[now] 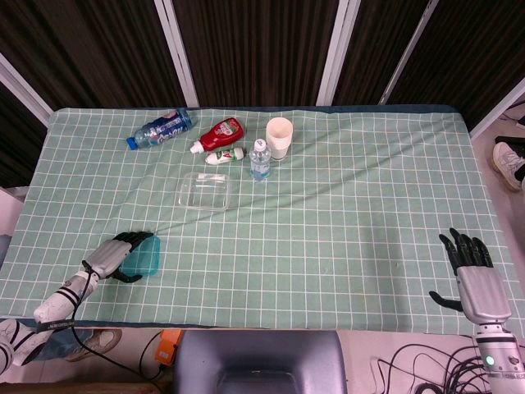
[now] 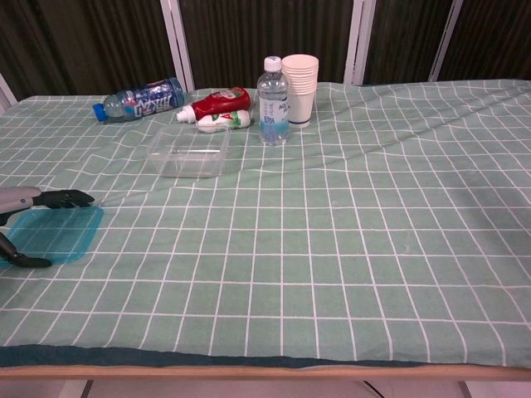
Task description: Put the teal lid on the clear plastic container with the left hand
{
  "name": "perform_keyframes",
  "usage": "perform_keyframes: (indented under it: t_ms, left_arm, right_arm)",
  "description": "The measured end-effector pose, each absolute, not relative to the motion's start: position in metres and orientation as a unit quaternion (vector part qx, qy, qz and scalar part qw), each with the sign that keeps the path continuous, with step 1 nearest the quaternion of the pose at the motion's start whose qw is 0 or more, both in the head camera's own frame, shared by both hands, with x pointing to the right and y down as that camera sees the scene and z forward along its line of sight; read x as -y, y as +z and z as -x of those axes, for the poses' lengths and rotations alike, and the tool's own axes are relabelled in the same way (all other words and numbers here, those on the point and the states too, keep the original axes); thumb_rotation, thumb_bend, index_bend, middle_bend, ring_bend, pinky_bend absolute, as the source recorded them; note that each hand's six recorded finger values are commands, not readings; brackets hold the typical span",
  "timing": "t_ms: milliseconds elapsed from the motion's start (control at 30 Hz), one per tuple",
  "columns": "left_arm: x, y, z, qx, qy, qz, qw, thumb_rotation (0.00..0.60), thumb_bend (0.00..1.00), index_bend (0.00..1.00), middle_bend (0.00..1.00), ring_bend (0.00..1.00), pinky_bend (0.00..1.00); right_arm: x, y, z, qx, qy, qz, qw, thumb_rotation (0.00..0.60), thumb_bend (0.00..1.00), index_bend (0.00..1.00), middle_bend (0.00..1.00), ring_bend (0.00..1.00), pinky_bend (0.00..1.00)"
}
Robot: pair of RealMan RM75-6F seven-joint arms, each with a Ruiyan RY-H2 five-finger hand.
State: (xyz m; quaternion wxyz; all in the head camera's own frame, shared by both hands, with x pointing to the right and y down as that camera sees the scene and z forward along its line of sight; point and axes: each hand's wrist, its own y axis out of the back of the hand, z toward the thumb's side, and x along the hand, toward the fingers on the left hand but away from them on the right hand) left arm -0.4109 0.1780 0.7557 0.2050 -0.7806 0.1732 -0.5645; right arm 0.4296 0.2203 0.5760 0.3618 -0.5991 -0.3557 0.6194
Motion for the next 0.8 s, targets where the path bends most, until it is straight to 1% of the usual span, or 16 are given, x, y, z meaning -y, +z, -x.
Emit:
perform_keyframes:
  t_ms: [167, 400, 467, 667, 800]
  left_arm:
    - [-0.175, 0.752, 0.409, -0.182, -0.557, 0.782, 0.214, 0.600, 0.27, 0.01, 0.44, 0.60, 0.67]
    - [-0.166, 0.735, 0.405, -0.207, -0.533, 0.786, 0.234, 0.600, 0.27, 0.19, 0.57, 0.70, 0.76]
    - [-0.164, 0.731, 0.405, -0.211, -0.530, 0.787, 0.235, 0.600, 0.27, 0.21, 0.58, 0.72, 0.77]
    - [-0.147, 0.711, 0.395, -0.232, -0.510, 0.791, 0.247, 0.600, 0.27, 0.23, 0.60, 0.73, 0.77]
    - [-0.124, 0.691, 0.374, -0.244, -0.487, 0.798, 0.257, 0.600, 0.27, 0.23, 0.60, 0.74, 0.78]
  right_arm:
    - [-0.220, 0.576, -0.430, 0.356, 0.620, 0.599, 0.362, 0.600, 0.12, 0.00, 0.00, 0.00, 0.00]
    - [-0.221, 0.576, -0.429, 0.355, 0.619, 0.599, 0.362, 0.600, 0.12, 0.00, 0.00, 0.00, 0.00]
    - [-0.221, 0.576, -0.429, 0.355, 0.619, 0.600, 0.362, 0.600, 0.12, 0.00, 0.00, 0.00, 0.00]
    - [-0.222, 0.577, -0.428, 0.351, 0.619, 0.602, 0.362, 0.600, 0.12, 0.00, 0.00, 0.00, 0.00]
    - [-0.222, 0.576, -0.428, 0.353, 0.617, 0.604, 0.362, 0.600, 0.12, 0.00, 0.00, 0.00, 0.00]
